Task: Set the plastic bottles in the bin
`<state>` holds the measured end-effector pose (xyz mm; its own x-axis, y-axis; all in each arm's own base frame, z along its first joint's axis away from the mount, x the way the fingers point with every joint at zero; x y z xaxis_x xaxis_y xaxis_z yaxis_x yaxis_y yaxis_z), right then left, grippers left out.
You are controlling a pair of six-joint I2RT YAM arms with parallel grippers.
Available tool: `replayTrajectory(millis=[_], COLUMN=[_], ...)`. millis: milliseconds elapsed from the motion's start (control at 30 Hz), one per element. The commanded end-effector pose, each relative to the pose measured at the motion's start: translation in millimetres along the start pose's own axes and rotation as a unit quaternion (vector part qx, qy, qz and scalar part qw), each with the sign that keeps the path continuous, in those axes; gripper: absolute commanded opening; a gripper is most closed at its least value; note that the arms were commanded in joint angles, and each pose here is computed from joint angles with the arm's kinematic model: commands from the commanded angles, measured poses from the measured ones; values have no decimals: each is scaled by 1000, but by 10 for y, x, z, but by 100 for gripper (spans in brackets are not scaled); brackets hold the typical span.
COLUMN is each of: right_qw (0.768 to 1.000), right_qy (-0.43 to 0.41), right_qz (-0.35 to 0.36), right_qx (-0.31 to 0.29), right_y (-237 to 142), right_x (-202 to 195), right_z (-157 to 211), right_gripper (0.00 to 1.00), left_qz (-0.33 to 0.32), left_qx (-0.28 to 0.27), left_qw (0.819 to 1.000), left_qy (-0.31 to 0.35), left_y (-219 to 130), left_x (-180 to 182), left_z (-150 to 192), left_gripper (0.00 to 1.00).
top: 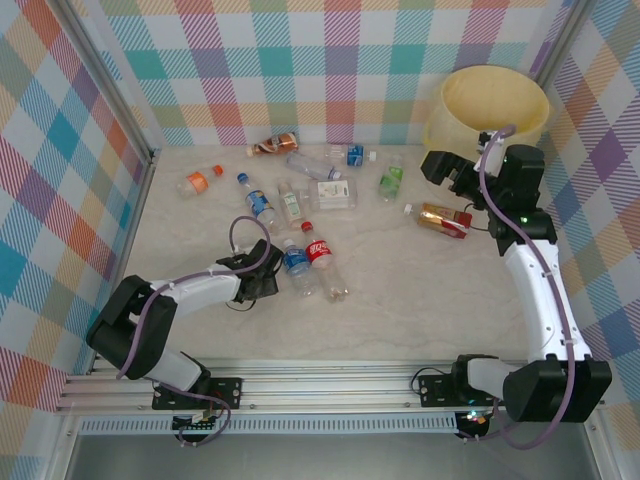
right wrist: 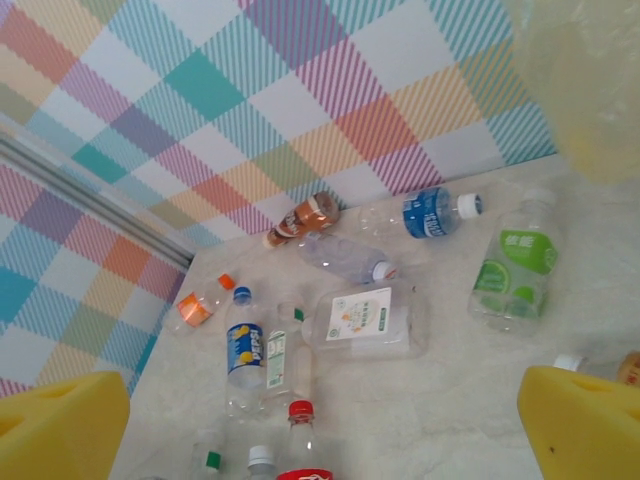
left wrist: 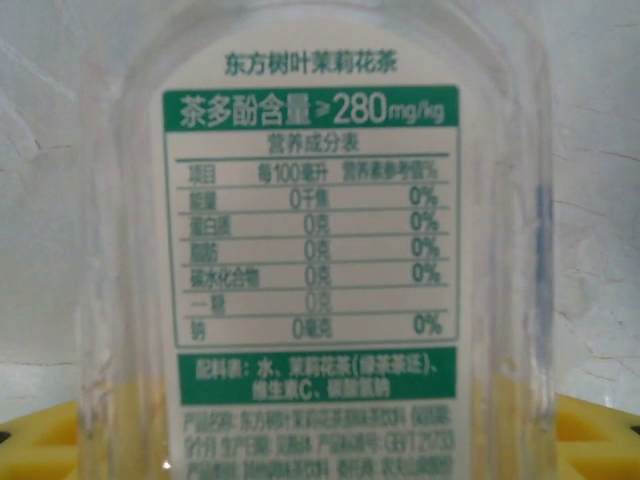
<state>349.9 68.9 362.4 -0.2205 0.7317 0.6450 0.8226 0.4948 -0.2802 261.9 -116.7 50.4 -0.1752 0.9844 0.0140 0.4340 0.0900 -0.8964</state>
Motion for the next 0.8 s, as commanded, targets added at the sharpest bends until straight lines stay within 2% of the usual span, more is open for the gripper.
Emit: replayTrajectory(millis=[0, 233, 400, 467, 567, 667, 767], right_qw=[999, 997, 997, 996, 993, 985, 973], right_qy=[-17, -21, -5, 7, 19, 14, 0], right_qz=[-43, -67, -62, -56, -60, -116, -171], right_qx=[4, 27, 50, 66, 95, 126, 156], right_y=[40, 126, 234, 289, 358, 402, 422], right_x=[130, 230, 288, 309, 378, 568, 800], right_z=[7, 72, 141, 174, 190, 256, 362], right_gripper=[100, 100, 100, 100, 100, 100, 100], left_qz=[9, 61, 131, 208, 299, 377, 467], left_qx=[-29, -94, -176, -225, -270, -287, -296], left_qw=[1000, 993, 975, 949, 909, 867, 811], left_qy=[8, 20, 45, 74, 110, 153, 191], left_y=[-111, -555, -1099, -1414, -1815, -2109, -2407], left_x=[14, -3, -170, -407, -709, -1002, -1304], left_z=[-83, -353, -726, -920, -1128, -1244, -1310], left_gripper=[63, 56, 50, 51, 51, 51, 52])
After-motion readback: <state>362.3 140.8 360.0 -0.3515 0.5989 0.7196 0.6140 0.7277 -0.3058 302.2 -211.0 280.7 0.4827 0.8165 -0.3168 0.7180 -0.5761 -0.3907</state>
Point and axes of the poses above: each hand's point on the last joint's axis, 136 mm out from that joint toward the fingers, its own y axis out along the fingers, its own x axis along the line the jaws close on, z = x × y, the point moved 3 cm from there along -y, back along the fingers, and after that the axes turned 5 degrees about y, right-handed, at the moved point
